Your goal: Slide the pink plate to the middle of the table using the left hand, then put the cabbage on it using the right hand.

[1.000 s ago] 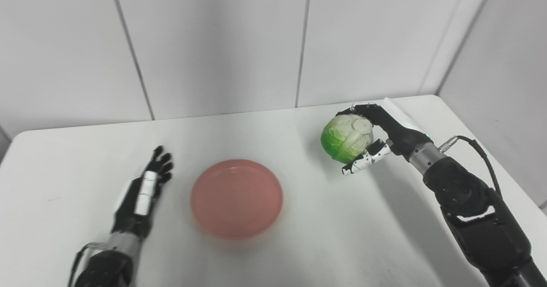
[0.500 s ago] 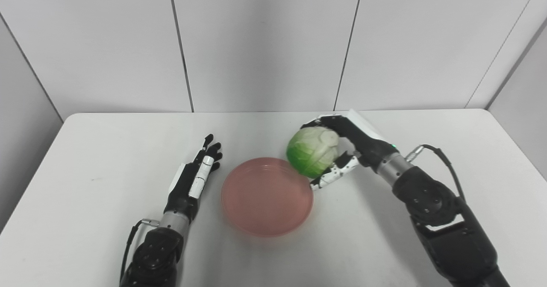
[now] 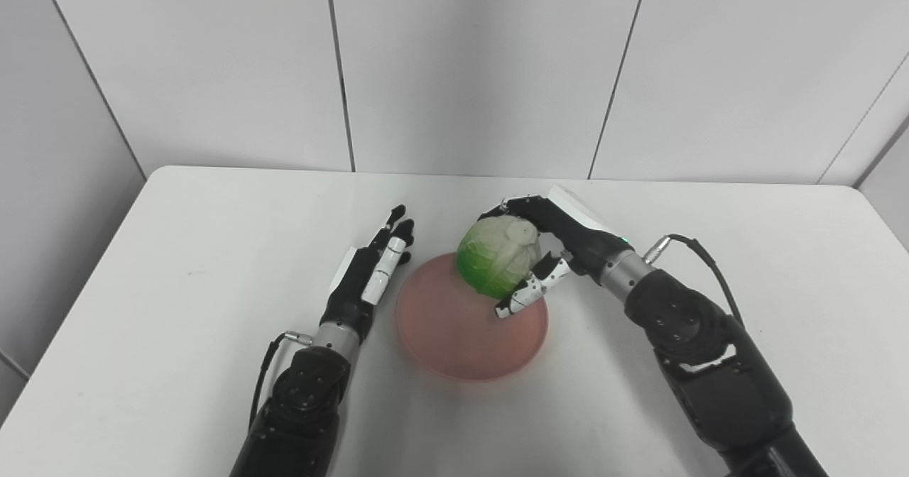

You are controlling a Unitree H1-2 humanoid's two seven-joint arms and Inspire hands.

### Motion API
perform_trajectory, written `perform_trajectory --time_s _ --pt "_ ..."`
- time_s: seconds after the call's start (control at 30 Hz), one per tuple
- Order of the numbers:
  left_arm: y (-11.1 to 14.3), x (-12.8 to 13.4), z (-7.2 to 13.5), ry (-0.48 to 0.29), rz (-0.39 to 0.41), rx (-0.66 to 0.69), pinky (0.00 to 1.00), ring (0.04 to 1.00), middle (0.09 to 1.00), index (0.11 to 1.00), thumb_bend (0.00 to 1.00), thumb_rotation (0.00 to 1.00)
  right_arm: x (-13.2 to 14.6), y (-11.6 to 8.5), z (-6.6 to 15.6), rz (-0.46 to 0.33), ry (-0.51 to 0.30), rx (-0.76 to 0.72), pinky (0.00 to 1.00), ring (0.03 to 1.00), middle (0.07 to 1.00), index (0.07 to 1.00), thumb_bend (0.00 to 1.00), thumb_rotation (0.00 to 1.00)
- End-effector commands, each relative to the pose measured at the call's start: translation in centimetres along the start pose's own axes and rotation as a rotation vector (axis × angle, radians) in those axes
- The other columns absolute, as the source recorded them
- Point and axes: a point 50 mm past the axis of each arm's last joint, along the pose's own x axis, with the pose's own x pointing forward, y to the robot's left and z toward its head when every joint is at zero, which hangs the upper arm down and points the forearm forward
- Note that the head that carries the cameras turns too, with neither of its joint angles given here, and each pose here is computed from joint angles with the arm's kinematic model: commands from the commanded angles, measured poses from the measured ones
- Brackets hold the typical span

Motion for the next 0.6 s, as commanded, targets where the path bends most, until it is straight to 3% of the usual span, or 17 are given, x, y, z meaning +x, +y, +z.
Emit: perform_trajectory --time_s 0.0,0.2,0.57 --pt "-3.2 -0.1 -1.3 0.079 -0.106 -0.021 0.86 0.919 0.935 0.943 0.8 1.0 1.2 -1.9 2.2 -0.05 -0.111 -0.052 0.41 0.426 0.481 0.51 0.52 0.0" --pt "-3.8 -0.1 -1.2 0.071 -0.116 -0.025 0.88 0.931 0.952 0.956 0.74 1.0 1.9 -0.6 1.5 -0.015 -0.119 -0.078 0.43 0.433 0.481 0.498 0.52 0.0" --pt "-3.6 0.0 -1.2 0.077 -0.122 -0.014 0.89 0.932 0.948 0.957 0.76 1.0 2.1 2.3 0.0 0.074 -0.083 -0.093 0.41 0.417 0.476 0.517 0.52 0.0"
